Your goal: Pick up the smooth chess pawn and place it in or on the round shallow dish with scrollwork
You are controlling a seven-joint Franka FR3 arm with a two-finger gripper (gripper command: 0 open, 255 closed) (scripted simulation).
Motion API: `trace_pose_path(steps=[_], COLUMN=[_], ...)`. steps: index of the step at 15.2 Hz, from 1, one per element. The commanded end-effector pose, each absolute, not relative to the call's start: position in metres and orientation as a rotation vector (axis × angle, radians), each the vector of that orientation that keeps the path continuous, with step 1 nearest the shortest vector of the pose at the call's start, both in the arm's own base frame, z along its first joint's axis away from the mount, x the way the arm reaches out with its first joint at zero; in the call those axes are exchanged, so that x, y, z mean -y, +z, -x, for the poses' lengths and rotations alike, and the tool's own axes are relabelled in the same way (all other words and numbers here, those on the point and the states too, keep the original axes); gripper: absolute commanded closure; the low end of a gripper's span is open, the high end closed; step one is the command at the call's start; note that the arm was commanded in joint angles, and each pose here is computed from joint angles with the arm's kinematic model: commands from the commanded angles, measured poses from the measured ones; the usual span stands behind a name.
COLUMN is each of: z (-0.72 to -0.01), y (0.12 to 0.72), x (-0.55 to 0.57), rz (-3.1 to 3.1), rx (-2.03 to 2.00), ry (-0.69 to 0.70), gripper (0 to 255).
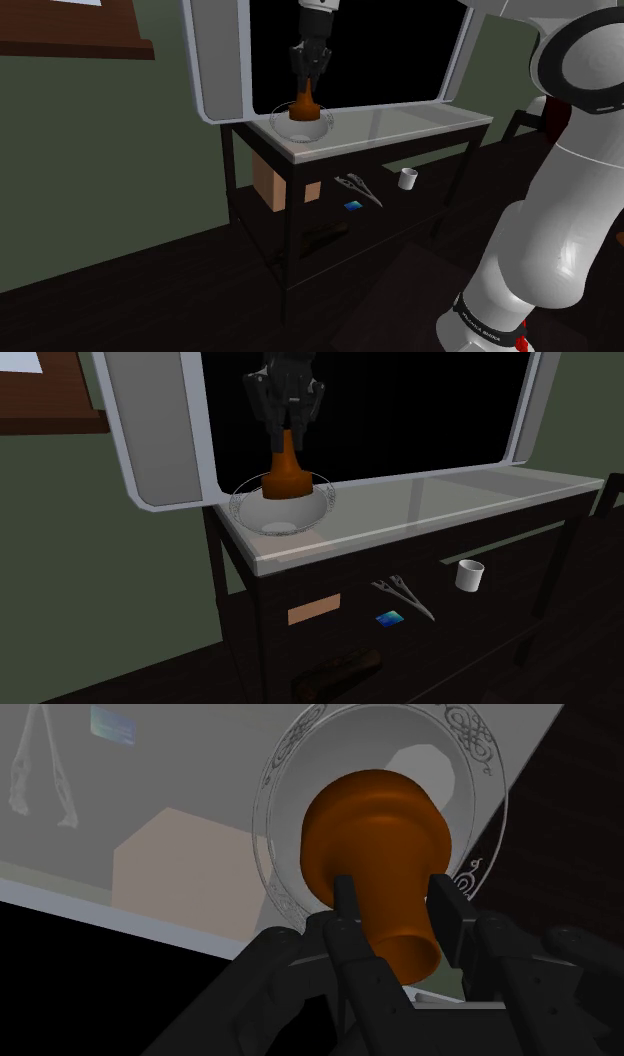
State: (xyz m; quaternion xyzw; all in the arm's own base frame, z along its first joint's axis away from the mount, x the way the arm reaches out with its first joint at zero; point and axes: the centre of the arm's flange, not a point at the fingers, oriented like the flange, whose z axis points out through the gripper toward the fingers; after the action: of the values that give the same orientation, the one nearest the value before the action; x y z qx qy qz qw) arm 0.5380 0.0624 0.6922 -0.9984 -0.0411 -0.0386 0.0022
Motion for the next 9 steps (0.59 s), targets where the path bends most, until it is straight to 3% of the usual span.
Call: trace_pose_path(steps=[1,4,5,9], z=[-0.5379,-0.5379,-0.5379,-0.5379], y=[0.6922,0.6922,0.6922,0.6922], x=[-0.0624,-0.0624,-0.0624,-0.0625], rz=[3.132,3.132,3.132,3.132], rx=[0.129,0.129,0.129,0.129], ry=[-0.122,-0.122,-0.122,-0.122], gripper=[255,255,0,0])
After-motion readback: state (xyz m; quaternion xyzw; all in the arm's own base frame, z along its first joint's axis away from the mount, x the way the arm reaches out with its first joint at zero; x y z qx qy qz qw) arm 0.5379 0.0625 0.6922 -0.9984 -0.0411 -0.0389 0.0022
